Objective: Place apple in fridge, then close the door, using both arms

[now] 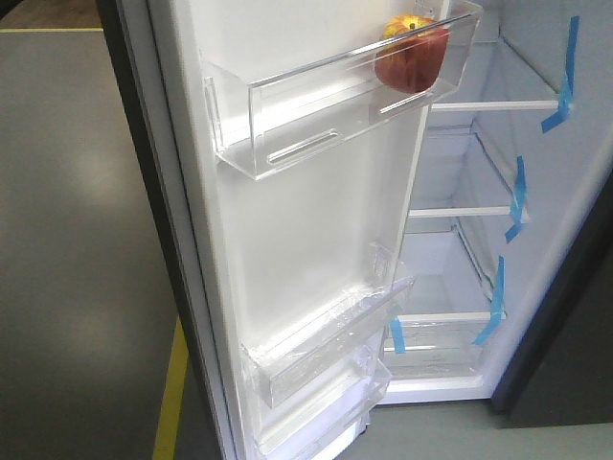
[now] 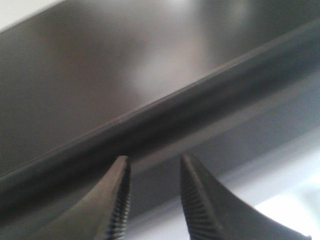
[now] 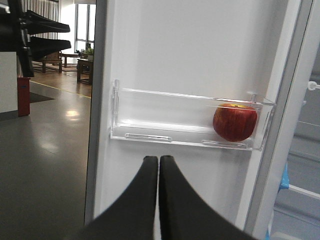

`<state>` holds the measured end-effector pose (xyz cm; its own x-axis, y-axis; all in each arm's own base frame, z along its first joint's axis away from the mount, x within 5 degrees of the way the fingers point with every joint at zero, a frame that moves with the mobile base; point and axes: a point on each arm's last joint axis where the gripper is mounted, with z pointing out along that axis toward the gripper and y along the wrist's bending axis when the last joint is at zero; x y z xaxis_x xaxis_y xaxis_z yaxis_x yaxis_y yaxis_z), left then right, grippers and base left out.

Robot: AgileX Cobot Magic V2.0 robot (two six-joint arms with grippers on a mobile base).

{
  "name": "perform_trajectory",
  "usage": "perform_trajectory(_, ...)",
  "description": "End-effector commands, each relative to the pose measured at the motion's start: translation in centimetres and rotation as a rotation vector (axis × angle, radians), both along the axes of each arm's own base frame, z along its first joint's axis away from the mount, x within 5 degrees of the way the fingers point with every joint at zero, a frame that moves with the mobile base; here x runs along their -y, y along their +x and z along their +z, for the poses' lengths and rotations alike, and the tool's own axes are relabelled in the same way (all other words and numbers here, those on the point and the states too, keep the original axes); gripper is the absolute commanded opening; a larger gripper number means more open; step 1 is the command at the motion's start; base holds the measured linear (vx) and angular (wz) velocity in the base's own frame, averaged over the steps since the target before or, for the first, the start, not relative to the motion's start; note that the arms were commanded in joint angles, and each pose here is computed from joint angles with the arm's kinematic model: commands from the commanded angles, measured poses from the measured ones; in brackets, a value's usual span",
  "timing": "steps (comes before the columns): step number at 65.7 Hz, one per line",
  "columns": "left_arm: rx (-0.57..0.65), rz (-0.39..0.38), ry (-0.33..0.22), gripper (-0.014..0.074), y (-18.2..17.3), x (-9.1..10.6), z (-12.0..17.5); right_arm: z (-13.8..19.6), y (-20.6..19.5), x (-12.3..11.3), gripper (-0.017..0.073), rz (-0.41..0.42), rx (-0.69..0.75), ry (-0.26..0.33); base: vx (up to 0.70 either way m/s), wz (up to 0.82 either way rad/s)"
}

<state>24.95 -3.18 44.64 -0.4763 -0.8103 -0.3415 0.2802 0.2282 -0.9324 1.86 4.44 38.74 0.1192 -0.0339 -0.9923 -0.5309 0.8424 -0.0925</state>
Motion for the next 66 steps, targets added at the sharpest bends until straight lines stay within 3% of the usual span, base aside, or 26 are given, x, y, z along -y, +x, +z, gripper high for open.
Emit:
perform_trajectory(1,0.053,-0.035,-0.074,0.0251,1.5,0.0,1.9,0.9,0.1,0.2,-0.0004,-0.024,0.036,0.037,0.00,0.00)
perform_trajectory(14,0.029,-0.056,-0.072,0.0251,6.5,-0.3,1.5,0.9,0.1,0.2,-0.0004,-0.021,0.033,0.035,0.00,0.00)
perform_trajectory(26,0.014,-0.254,-0.088,0.0251,9.5,0.6,0.6,0.8,0.1,0.1,-0.0004,-0.010,0.024,0.028,0.00,0.00)
perform_trajectory(36,0.042,-0.387,-0.079,0.0251,10.1,1.2,0.8,0.8,0.0,0.0,-0.0004,-0.001,0.018,0.027,0.00,0.00)
perform_trajectory(49,0.063,-0.439,-0.071,0.0251,9.7,1.5,1.3,0.7,0.0,0.0,-0.0004,0.003,0.013,0.031,0.00,0.00)
perform_trajectory(66,0.069,-0.566,-0.069,0.0251,8.8,4.4,1.3,0.7,0.0,0.0,-0.0003,0.003,0.013,0.032,0.00,0.00)
